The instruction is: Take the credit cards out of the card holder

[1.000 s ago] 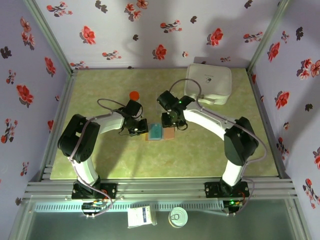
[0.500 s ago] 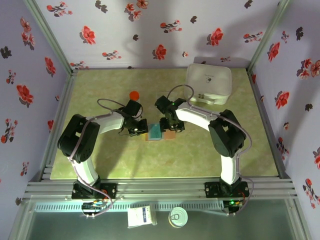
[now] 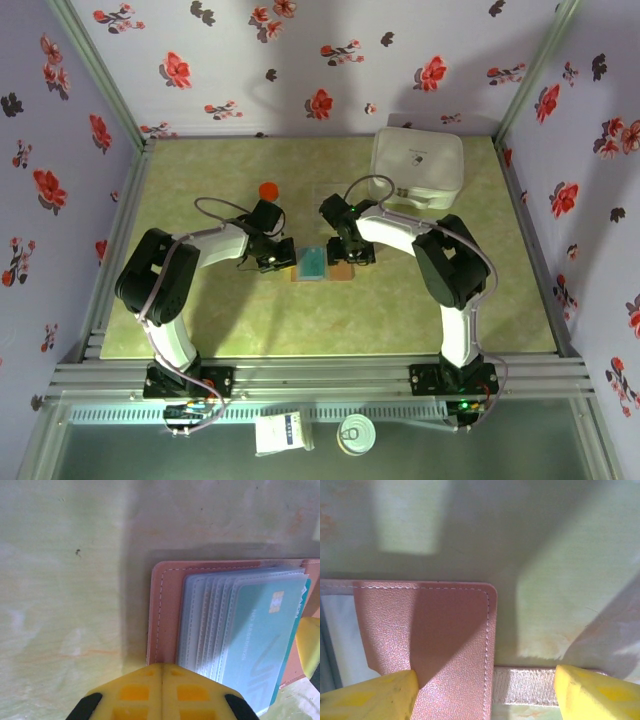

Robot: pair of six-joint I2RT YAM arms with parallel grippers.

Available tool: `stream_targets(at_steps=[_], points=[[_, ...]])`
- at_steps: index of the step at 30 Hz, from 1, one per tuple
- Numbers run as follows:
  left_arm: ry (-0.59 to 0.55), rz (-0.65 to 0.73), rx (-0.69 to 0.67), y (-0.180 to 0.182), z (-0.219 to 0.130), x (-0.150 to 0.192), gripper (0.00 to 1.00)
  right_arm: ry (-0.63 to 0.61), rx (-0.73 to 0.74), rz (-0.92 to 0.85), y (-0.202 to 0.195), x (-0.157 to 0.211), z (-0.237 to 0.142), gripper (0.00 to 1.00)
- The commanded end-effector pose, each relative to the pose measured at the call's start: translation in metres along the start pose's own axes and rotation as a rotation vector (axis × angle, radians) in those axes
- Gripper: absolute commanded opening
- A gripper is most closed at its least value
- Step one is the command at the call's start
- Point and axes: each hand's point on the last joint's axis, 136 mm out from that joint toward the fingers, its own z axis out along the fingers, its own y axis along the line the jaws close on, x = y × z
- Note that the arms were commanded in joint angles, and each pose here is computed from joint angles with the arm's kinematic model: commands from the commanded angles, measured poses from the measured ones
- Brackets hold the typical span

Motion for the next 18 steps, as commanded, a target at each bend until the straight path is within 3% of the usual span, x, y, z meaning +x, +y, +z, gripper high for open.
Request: stream_targets(at_steps=[1,9,18], points=[[0.034,-0.009,-0.052,0.013,0.001,0.013,0.0,0.073,0.052,0.003,-0.015,0.019,0.028,0.72],[-0.029,0.015,-0.047,-0.001,-0.023,-0.002,0.0,0.013,0.001,0.007,-0.007,0.008,-0.003,0.7],[-0.038,0.068,-0.001,-0.036,-0.032,-0.014,0.01,-0.106,-0.212,0.013,0.024,-0.009,-0.066,0.66]])
